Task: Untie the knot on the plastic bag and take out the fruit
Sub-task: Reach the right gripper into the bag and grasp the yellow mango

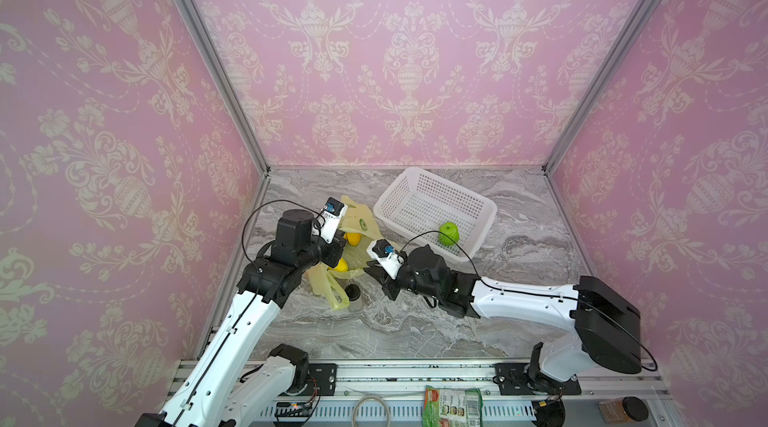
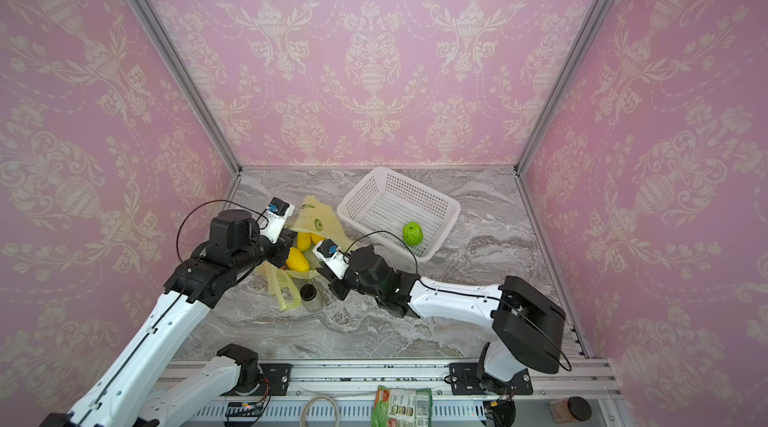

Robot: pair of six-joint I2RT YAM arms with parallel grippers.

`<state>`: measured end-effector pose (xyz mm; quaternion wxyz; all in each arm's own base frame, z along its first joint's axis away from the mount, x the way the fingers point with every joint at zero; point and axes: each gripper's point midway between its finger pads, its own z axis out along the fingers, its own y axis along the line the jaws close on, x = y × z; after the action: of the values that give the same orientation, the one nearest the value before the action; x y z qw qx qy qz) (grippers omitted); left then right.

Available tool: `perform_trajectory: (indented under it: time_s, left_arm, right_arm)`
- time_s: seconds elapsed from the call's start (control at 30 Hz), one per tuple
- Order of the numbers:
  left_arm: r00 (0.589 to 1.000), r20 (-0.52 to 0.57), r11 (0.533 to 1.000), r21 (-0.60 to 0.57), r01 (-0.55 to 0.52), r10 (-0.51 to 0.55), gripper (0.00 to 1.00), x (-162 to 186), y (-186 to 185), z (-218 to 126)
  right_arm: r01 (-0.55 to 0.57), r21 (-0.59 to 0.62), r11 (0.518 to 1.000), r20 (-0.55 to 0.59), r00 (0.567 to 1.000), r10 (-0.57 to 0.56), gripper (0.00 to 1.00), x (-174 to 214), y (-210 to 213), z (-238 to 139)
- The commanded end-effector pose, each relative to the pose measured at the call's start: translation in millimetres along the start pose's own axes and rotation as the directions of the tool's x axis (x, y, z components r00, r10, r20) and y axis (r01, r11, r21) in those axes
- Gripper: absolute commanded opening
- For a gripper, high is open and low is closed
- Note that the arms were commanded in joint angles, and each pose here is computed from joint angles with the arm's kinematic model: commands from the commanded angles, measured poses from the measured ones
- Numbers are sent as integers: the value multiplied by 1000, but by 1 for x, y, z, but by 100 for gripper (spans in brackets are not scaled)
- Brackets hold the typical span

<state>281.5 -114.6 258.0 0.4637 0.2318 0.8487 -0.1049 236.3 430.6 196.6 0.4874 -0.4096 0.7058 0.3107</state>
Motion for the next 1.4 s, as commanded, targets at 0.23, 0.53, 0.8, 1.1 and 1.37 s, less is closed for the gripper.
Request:
perform_trajectory:
  time_s: [0.23, 0.53, 0.8, 1.1, 1.37]
  left_arm:
    - [999, 36, 1000, 3, -6, 6, 1, -3, -2, -8]
    - [999, 42, 1000, 8, -6, 5, 2, -5, -3, -9]
    - [999, 44, 1000, 9, -6, 6, 2, -5, -3, -9]
    - [999, 45, 1000, 9, -7, 7, 3, -5, -3, -9]
    - [1000, 26, 1000, -26, -3, 3, 3, -1, 3, -8]
  right_arm:
    - [-97, 68, 993, -217, 970, 110, 14, 36, -18, 90]
    - [-213, 60, 975, -288, 932, 222, 35, 58, -35, 135]
    - [-244, 64, 968, -333, 909, 251, 66, 76, -38, 164]
    - [-270, 78, 960, -393, 876, 279, 70, 97, -38, 187]
    - [-270, 70, 960, -322, 905, 278, 36, 69, -38, 162]
